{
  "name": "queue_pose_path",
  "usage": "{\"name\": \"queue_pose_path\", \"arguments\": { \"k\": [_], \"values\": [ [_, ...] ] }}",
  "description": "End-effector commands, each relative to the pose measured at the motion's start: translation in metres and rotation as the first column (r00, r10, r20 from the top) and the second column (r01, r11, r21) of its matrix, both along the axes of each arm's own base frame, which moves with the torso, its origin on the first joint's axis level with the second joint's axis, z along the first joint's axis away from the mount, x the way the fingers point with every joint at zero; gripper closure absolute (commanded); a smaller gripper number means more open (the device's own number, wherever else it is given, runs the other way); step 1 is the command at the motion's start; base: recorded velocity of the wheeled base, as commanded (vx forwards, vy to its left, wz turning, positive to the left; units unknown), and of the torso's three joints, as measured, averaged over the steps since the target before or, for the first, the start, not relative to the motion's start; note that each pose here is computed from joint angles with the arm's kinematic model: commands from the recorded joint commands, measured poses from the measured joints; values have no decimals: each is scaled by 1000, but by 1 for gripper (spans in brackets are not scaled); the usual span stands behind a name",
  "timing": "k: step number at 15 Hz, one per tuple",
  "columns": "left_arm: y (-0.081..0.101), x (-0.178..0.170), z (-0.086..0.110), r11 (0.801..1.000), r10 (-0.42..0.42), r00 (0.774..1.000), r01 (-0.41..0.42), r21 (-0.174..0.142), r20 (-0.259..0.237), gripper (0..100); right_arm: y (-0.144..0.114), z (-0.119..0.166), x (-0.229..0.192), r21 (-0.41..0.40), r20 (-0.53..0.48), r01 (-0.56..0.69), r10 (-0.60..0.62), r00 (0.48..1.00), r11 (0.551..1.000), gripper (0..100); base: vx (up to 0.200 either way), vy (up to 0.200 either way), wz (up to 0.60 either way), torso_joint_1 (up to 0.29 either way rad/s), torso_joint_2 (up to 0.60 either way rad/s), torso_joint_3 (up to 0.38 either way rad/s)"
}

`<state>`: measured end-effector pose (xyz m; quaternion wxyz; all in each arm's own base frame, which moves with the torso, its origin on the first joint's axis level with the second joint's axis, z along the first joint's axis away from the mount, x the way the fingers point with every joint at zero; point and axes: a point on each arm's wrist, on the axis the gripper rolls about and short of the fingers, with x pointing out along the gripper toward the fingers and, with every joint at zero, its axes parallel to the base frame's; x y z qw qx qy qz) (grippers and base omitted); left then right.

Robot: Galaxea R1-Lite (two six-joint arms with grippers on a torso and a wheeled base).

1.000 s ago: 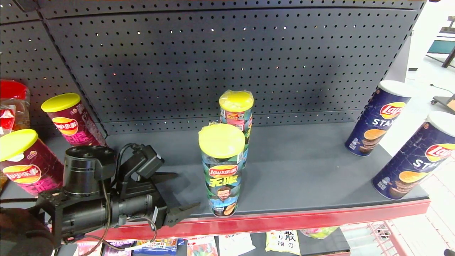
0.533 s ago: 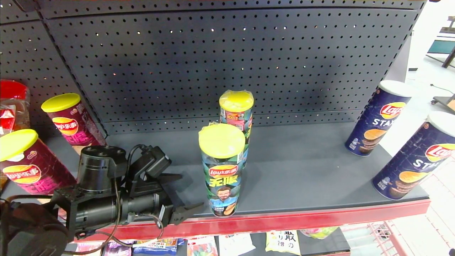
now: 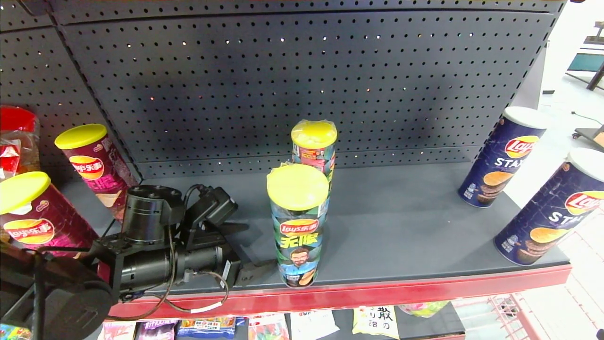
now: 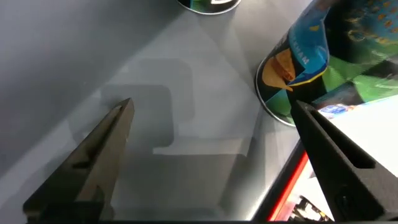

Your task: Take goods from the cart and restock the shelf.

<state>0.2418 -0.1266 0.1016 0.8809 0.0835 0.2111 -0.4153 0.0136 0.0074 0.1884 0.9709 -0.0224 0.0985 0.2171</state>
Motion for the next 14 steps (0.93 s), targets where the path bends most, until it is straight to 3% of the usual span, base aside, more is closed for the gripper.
{"name": "queue_pose_path", "arguments": {
  "k": [1,14],
  "values": [
    [-3,2,-1,1000,-6,1000,6,1,-3,0,0,0,1,-3,-5,0,0,1000,1000,0,0,0,0,0,0,0],
    [-8,10,-2,1000,-10,1000,10,-1,3,0,0,-2,1,-4,-10,0,0,1000,1000,0,0,0,0,0,0,0]
  ]
}}
